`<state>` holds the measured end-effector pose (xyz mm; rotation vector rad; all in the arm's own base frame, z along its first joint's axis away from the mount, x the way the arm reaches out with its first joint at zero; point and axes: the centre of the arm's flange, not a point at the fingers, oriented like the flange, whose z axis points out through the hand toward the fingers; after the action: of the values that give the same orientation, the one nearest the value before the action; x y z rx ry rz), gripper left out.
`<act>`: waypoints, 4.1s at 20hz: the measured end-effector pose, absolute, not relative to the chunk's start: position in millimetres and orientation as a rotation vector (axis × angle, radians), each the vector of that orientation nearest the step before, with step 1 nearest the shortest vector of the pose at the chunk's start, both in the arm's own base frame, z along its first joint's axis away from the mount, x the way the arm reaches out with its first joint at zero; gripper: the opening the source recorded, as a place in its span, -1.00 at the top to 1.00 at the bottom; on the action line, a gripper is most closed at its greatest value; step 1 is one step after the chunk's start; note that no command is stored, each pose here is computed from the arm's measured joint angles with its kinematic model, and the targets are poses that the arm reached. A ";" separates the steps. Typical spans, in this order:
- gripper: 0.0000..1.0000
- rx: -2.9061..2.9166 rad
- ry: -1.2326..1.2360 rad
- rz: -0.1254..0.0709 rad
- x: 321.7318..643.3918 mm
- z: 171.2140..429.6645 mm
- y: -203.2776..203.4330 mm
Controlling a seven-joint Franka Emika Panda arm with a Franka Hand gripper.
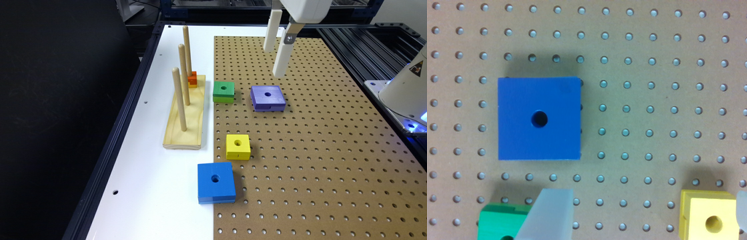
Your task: Pick up yellow block.
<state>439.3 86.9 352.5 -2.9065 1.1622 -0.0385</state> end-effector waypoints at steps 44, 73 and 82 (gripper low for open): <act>-1.00 -2.891 1.156 -0.018 467.0 332.1 149.0; -1.00 -2.855 1.155 0.005 488.6 276.9 151.4; -1.00 -2.849 1.148 0.025 492.4 241.3 152.4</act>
<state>492.4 152.4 241.3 -2.8486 1.1483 0.0252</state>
